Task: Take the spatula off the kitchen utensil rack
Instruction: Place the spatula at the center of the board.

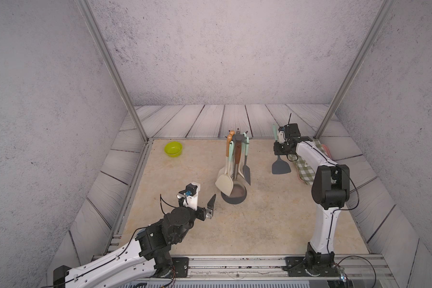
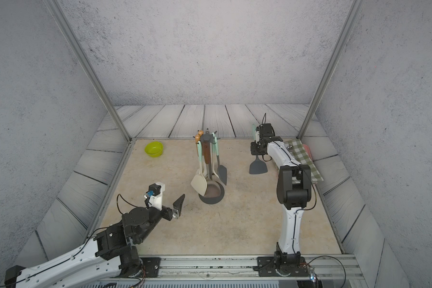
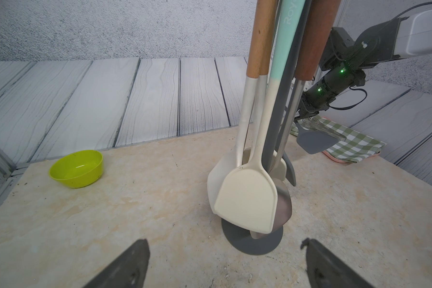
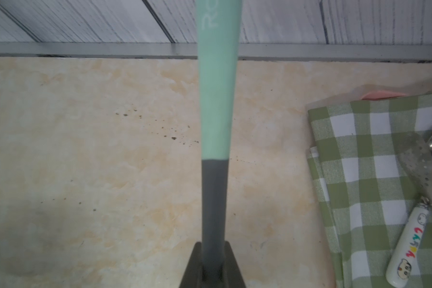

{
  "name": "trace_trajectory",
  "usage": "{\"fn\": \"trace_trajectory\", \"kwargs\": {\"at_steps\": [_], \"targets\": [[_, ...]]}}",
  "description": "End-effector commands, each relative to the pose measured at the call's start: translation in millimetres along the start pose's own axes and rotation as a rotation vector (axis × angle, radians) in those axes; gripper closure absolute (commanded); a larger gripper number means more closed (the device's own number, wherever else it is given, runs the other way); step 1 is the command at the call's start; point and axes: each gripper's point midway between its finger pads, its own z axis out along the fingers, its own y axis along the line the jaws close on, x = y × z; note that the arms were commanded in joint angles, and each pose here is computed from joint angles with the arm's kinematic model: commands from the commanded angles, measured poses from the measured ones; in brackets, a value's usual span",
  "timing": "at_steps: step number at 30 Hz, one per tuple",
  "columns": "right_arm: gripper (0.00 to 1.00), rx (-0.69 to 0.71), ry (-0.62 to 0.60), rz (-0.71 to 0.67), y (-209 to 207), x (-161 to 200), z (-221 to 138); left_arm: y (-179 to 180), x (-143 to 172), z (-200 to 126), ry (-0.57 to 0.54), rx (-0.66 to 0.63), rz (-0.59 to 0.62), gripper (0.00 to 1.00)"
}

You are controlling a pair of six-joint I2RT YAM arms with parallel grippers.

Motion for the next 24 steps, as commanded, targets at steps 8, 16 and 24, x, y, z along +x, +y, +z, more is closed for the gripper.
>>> {"fn": "trace_trajectory", "kwargs": {"at_steps": [8,16,24], "targets": [[1.0,0.043,0.195,-0.011,-31,36,54,-2,5,8,0.009,-0.019,0.033,0.01],[0.97,0.057,0.283,-0.041,-39,57,73,-7,10,14,0.032,-0.013,0.051,0.01],[0.74,0.087,0.315,-0.004,-43,72,74,-7,11,14,0.031,-0.007,0.051,0.01]]}}
